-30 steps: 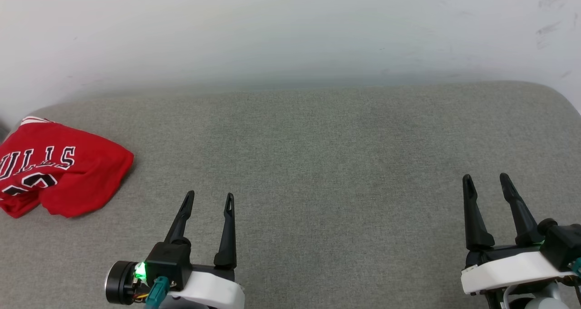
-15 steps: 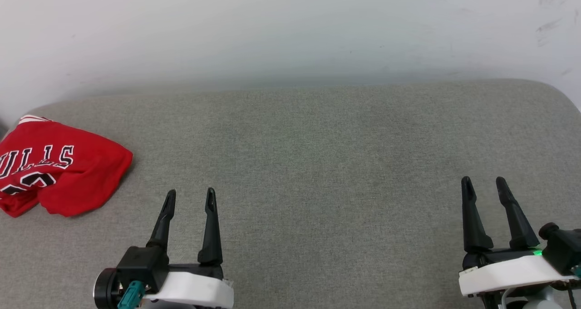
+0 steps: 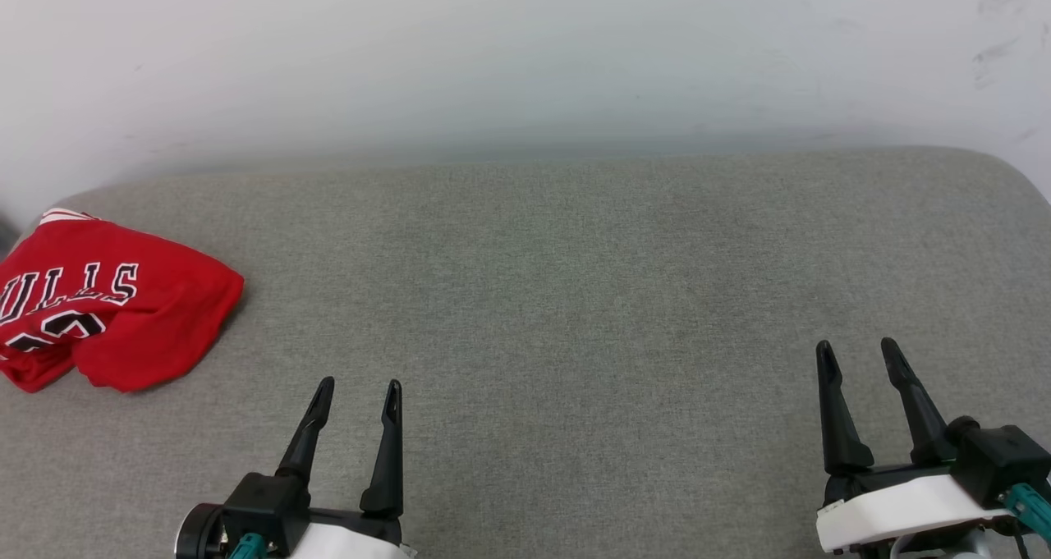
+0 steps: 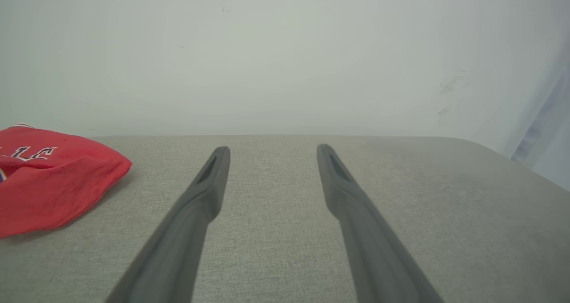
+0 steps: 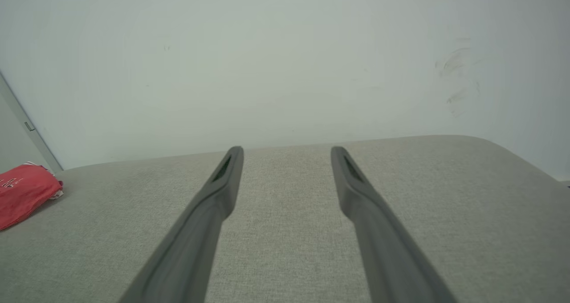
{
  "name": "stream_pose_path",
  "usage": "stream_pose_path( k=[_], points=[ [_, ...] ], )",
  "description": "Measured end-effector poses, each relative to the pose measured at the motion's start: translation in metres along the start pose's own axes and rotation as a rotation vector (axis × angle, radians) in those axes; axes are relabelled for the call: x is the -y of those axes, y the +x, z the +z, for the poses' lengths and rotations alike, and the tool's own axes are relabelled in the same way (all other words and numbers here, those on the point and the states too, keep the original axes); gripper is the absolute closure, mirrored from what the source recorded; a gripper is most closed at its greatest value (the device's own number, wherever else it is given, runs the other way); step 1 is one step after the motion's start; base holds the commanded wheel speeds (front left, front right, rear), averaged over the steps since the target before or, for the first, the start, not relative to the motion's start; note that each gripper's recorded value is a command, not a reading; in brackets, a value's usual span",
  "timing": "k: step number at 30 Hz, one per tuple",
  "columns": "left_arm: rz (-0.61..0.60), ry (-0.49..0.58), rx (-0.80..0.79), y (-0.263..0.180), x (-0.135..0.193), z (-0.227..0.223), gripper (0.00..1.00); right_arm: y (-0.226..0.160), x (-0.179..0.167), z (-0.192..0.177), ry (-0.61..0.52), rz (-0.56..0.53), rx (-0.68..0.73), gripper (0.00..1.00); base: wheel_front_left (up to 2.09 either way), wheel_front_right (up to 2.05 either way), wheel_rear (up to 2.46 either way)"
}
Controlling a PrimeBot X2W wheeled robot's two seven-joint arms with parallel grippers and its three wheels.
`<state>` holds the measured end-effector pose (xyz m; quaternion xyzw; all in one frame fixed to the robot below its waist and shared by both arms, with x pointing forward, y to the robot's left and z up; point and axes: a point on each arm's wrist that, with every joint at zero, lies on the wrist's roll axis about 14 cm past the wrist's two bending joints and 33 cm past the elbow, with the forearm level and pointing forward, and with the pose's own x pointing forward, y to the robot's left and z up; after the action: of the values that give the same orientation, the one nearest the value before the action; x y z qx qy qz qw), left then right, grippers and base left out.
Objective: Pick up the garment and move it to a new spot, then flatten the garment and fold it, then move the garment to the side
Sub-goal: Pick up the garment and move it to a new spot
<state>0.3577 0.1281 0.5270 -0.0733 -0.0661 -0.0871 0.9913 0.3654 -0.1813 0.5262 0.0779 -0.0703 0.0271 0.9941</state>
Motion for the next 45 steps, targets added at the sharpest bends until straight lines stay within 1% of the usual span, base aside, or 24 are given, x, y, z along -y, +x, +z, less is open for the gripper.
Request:
stream_pose_path(
  k=[5,10,19,24,32,45],
  points=[
    [-0.028,-0.004,-0.015,-0.002,0.004,-0.006,0.00,-0.002,0.000,-0.002,-0.021,0.004,-0.002,0.00,0.00,0.00,0.00],
    [-0.041,0.009,-0.013,-0.002,0.004,-0.006,0.00,-0.002,-0.003,-0.001,-0.008,0.010,0.005,0.00,0.00,0.00,0.00],
    [-0.030,-0.005,-0.013,-0.004,0.001,-0.006,0.00,-0.003,-0.006,-0.004,0.010,0.017,-0.003,0.00,0.00,0.00,0.00],
    [-0.016,-0.004,-0.011,-0.007,-0.003,-0.005,0.00,-0.002,-0.015,-0.008,0.010,0.044,-0.016,0.00,0.00,0.00,0.00],
    [0.068,0.013,-0.010,-0.020,-0.026,-0.003,0.00,0.006,-0.048,-0.021,0.015,0.144,-0.050,0.00,0.00,0.00,0.00],
    [0.292,0.055,0.005,-0.070,-0.083,0.009,0.00,0.018,-0.127,-0.044,0.061,0.381,-0.114,0.00,0.00,0.00,0.00]
  ],
)
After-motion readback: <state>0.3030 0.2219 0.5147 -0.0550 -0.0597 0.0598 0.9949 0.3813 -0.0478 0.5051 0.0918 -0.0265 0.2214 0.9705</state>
